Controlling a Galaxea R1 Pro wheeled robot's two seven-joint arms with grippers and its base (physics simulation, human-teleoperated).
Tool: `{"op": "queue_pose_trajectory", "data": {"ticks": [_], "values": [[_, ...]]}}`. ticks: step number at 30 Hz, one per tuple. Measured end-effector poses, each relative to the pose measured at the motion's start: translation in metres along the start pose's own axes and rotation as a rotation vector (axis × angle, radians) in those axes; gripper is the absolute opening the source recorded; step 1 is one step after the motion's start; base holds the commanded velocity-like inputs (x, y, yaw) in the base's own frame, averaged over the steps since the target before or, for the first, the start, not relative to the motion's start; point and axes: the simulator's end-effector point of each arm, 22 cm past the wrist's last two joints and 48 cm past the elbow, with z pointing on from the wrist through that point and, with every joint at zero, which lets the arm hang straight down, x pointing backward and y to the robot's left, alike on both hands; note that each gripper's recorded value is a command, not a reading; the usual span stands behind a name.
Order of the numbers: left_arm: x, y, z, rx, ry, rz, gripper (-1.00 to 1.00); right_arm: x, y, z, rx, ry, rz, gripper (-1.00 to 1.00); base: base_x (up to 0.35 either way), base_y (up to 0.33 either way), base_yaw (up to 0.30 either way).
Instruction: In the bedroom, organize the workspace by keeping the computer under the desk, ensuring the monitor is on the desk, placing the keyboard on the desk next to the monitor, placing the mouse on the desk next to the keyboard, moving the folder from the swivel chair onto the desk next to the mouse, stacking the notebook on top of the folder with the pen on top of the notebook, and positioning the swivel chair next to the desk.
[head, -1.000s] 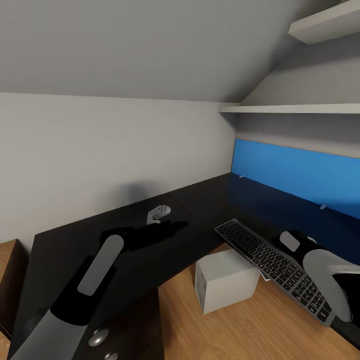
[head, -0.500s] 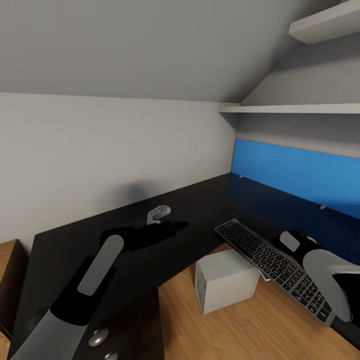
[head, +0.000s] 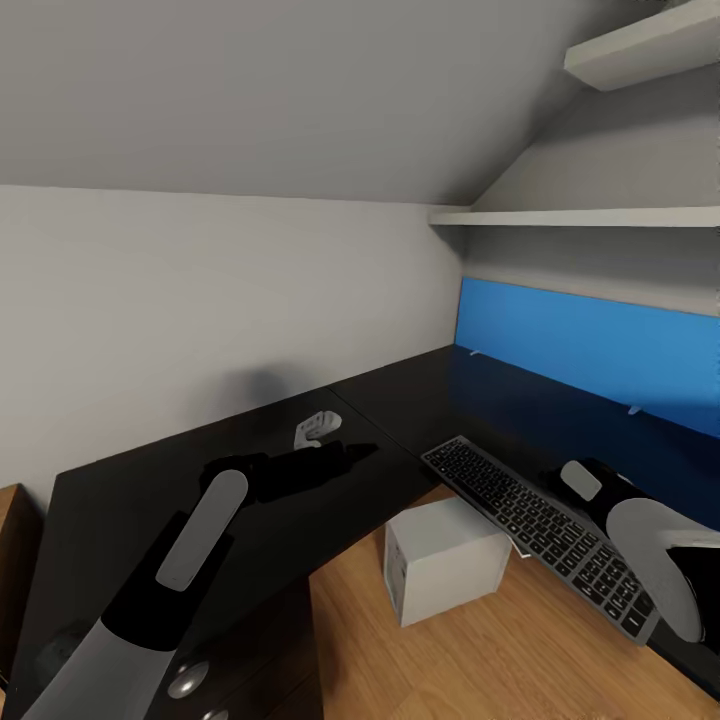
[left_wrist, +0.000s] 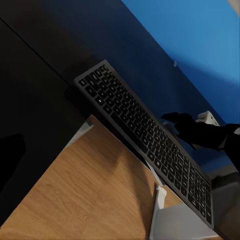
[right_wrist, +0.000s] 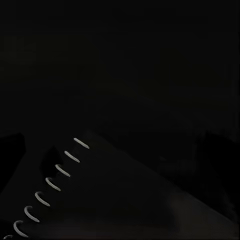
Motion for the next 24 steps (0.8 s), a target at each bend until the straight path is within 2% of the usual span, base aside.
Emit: {"op": "queue_pose_trajectory", "data": {"ticks": [7,17,24], "values": [[0.0000,0.0002,0.0001,0.000,0.000,0.000,1.00,-0.0061,0.0043,-0.0022,-0.011,-0.010,0.009,1.00,0.000,0.000,-0.154],[0.0000,0.0001,0.0001,0.000,0.000,0.000,1.00,-0.0073,0.0052,-0.0026,-0.012,-0.013,0.009,1.00,0.000,0.000,-0.014],[0.0001,-0.0001,0.0001,0.001,0.000,0.000,1.00,-0.0074,0.0052,-0.0027,-0.013,-0.013,0.009,1.00,0.000,0.000,-0.106]]}}
